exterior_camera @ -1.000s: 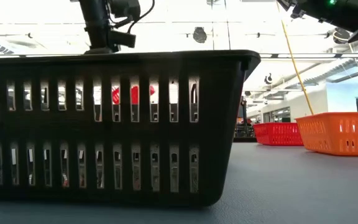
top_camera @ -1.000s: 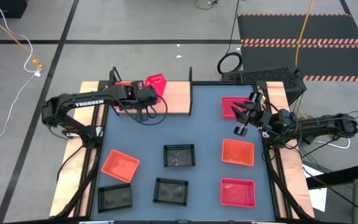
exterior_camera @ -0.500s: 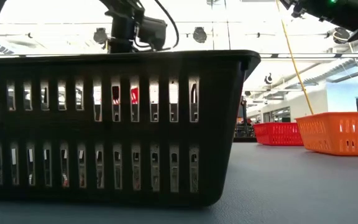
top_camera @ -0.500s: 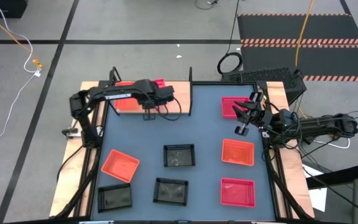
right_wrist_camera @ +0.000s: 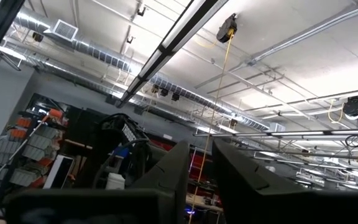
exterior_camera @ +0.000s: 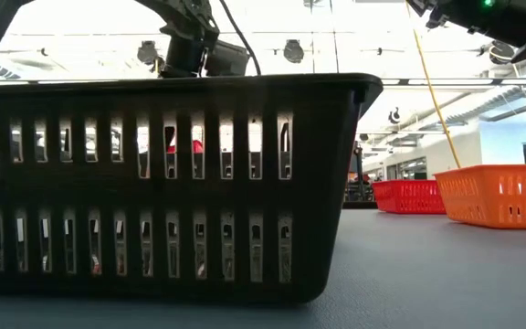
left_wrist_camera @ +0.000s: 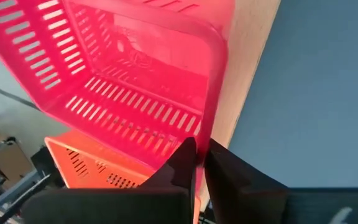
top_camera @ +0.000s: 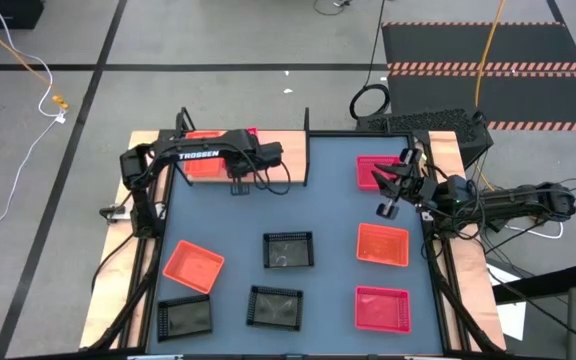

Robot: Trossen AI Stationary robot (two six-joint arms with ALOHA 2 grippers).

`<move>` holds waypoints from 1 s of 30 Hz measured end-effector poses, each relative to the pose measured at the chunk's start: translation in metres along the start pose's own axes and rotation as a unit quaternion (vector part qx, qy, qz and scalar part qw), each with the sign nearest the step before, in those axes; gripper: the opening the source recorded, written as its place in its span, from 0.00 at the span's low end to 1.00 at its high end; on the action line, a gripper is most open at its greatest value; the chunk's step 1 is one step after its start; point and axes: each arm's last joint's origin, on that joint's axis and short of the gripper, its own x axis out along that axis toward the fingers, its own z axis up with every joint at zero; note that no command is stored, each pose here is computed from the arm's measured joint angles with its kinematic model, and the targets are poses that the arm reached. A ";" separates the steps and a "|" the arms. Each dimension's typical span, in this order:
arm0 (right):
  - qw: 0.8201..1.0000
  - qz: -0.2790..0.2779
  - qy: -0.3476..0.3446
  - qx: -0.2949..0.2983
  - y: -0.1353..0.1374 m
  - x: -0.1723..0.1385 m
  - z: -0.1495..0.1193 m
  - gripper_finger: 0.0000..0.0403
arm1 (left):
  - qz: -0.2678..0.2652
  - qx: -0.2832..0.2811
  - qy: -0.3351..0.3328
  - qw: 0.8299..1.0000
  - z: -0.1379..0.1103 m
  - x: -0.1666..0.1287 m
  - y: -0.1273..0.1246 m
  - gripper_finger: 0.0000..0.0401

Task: Stack baskets on shelf by color
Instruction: Put the left red bin on the shelf

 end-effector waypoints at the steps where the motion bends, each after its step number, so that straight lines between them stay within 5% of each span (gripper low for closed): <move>1: 1.000 0.000 0.000 0.001 0.000 0.000 0.000 0.16 | -0.001 0.002 0.005 1.000 -0.001 0.000 0.000 0.10; 14: 1.000 -0.003 -0.007 0.017 -0.001 0.000 0.001 0.16 | -0.021 -0.009 -0.005 1.000 0.001 0.000 -0.001 0.19; 23: 1.000 -0.004 -0.011 0.017 -0.001 0.000 0.002 0.16 | -0.021 0.062 -0.019 0.998 0.003 0.000 -0.001 0.20; 30: 1.000 -0.004 -0.011 0.017 -0.001 0.000 0.002 0.16 | -0.085 0.065 -0.039 0.993 0.004 0.002 0.002 0.19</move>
